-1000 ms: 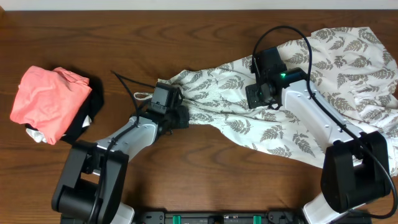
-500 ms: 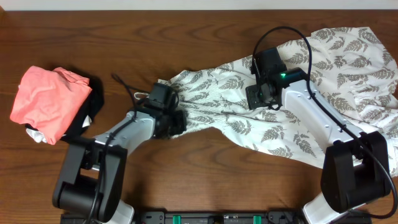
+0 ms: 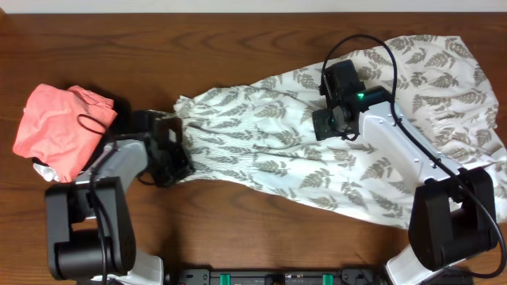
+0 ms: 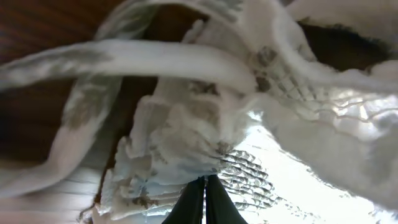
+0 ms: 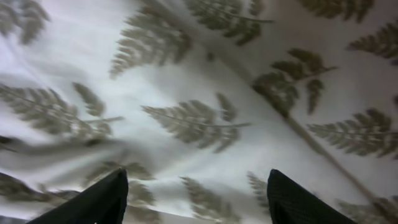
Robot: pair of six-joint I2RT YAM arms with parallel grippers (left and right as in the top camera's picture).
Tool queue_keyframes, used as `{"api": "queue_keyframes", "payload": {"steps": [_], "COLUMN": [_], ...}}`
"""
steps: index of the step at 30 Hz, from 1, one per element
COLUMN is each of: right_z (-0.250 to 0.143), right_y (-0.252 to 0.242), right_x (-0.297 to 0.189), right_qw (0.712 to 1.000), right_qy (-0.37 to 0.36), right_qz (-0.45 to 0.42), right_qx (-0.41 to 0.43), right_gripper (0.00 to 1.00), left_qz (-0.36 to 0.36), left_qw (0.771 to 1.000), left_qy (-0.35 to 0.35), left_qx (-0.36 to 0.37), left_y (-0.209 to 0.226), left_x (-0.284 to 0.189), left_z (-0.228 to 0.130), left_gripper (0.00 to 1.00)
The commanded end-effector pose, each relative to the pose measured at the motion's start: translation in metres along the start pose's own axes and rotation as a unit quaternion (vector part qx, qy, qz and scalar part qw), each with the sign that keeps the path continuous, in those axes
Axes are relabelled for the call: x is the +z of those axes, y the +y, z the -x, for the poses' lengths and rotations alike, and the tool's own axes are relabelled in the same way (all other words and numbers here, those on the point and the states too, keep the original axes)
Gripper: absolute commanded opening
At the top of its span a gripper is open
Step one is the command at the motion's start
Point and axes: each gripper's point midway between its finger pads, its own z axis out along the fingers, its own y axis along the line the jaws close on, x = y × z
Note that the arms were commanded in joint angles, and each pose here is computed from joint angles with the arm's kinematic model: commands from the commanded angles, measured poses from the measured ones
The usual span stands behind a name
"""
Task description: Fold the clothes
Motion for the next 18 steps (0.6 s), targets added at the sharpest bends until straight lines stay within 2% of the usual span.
{"api": "queue_keyframes", "payload": {"steps": [1,7,11,15,16,18], "right_z": [0.005,0.015,0.019,0.010,0.007,-0.001], "right_y": [-0.003,-0.019,-0.054,-0.097,-0.106,-0.126], "right_x": [-0.004,-0.021,-0.041,-0.055,-0.056,-0.055], "right_qw": [1.000,0.999,0.992,0.985,0.984,0.983], "right_qy": [-0.008,-0.034,-0.057,-0.057,-0.053,-0.044], "right_qz": [-0.003,-0.006,-0.016,-0.035,-0.039,-0.037], "right_qx": [0.007,0.036,0.108,0.158,0.165,0.175], "right_gripper": [0.72,0.78,0.85,0.88,0.86,0.69], "left_qz": [0.085,0.073,0.073,0.073,0.073,0.073], "left_qw": [0.995,0.991,0.991,0.991,0.991,0.991], "left_qy": [-0.027,-0.066,-0.072,-0.072,-0.072,-0.070], "left_qx": [-0.034,-0.090,-0.087,-0.089,-0.089,-0.089], "left_y": [0.057,0.082,0.090,0.091,0.091,0.091], "left_x": [0.001,-0.017,-0.022,-0.022,-0.022,-0.022], "left_z": [0.011,0.035,0.038,0.038,0.038,0.037], "left_gripper": [0.06,0.06,0.06,0.06,0.06,0.06]}}
